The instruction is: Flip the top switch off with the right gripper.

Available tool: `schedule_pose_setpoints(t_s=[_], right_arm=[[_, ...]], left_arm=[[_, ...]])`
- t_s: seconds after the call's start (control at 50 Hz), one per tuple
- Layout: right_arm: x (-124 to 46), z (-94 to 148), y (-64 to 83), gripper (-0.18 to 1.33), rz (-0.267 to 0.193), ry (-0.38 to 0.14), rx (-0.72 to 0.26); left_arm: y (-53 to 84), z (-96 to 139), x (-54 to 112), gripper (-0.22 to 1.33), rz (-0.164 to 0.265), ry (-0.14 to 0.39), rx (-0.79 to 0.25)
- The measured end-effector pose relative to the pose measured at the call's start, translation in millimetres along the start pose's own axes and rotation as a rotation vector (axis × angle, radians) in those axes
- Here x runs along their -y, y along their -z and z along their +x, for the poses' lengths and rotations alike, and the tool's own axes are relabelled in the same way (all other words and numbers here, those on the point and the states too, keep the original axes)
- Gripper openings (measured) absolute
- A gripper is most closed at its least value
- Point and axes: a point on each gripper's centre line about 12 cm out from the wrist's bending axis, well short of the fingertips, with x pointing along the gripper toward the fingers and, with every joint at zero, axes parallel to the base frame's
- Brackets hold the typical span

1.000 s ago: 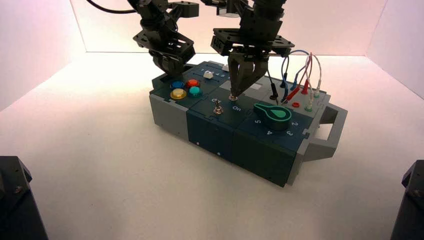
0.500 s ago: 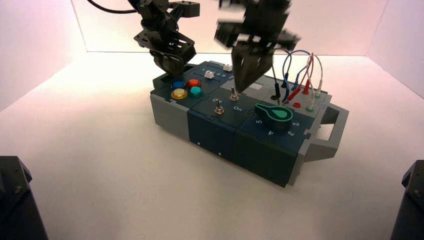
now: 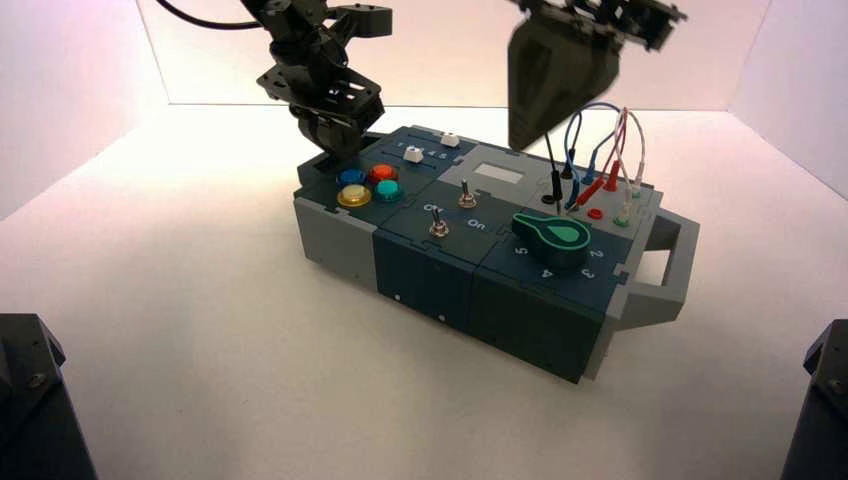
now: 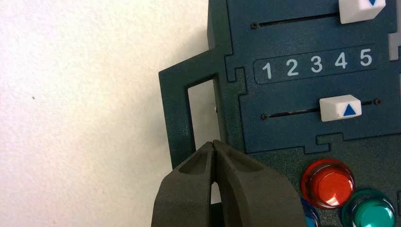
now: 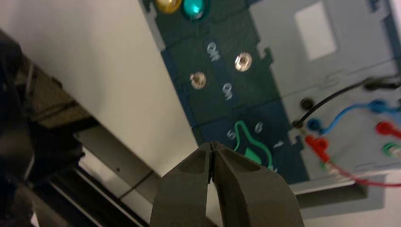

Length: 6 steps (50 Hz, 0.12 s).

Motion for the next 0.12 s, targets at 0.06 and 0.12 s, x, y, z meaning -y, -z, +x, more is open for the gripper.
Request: schedule_pose_setpoints(t_s=[0.06,0.12], right_arm=[[1.0,2.0,2.9,-0.14,0.002,0.002,-0.010],[1.1,3.4,4.9,-0.14,0.001,0.001,-0.017]], left_arm=[[0.6,0.2,1.2,-0.17,0.004,0.001,-0.003],[0.3,0.3,1.7,-0.17,0.006,0.001,-0.002]])
